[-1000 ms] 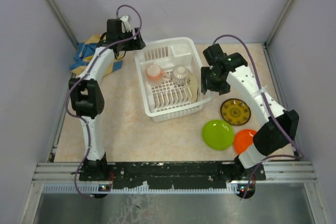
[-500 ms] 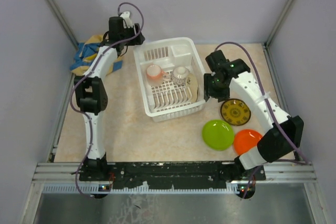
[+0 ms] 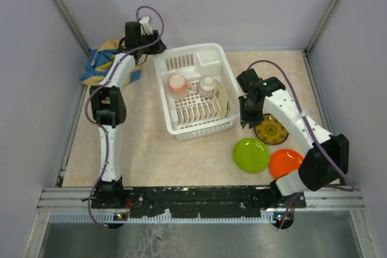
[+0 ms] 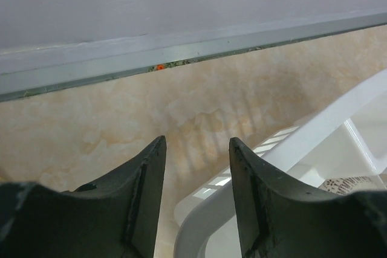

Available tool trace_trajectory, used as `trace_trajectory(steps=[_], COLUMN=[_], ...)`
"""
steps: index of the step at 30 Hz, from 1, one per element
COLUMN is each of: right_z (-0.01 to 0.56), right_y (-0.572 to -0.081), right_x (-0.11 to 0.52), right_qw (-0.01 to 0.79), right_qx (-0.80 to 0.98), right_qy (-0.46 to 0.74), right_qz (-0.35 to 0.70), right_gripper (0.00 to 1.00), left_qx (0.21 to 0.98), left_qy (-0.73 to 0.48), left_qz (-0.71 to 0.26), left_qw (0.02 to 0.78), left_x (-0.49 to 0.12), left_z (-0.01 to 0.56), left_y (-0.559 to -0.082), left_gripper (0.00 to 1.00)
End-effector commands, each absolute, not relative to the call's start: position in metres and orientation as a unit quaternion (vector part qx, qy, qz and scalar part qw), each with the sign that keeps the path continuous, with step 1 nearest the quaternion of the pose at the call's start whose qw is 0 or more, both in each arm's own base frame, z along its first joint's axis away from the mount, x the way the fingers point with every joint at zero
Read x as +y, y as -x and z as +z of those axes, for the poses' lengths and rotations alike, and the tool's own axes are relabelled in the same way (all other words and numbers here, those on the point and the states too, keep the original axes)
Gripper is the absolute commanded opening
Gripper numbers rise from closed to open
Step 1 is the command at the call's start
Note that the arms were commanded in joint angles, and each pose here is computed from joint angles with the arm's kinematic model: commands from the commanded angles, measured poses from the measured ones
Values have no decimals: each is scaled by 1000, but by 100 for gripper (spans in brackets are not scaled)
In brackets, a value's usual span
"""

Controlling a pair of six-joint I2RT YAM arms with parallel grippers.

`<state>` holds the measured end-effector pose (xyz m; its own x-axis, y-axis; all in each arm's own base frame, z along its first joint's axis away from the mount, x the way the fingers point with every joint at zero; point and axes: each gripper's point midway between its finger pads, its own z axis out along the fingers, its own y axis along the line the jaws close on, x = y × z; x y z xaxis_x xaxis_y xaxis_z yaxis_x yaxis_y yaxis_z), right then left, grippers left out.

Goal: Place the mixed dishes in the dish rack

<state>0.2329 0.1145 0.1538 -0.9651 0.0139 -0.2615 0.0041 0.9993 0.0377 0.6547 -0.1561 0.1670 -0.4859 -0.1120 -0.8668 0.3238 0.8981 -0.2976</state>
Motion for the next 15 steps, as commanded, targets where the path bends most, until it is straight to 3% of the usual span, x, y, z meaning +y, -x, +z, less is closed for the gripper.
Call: trace_trajectory(steps=[1, 15], right_z=[148, 127], right_y=[-254, -300], right_x=[121, 128], right_qw=[152, 180], right_qx=[988, 983], right_qy=[-1, 18], right_qz=[22, -3], right_gripper=[28, 25], left_qx=[855, 884], left_qy=[-76, -77], left_qz=[-244, -208], left_qw=[452, 412], left_x=[-163, -146], left_z=[145, 126], left_y=[-639, -600], left_gripper=[52, 47])
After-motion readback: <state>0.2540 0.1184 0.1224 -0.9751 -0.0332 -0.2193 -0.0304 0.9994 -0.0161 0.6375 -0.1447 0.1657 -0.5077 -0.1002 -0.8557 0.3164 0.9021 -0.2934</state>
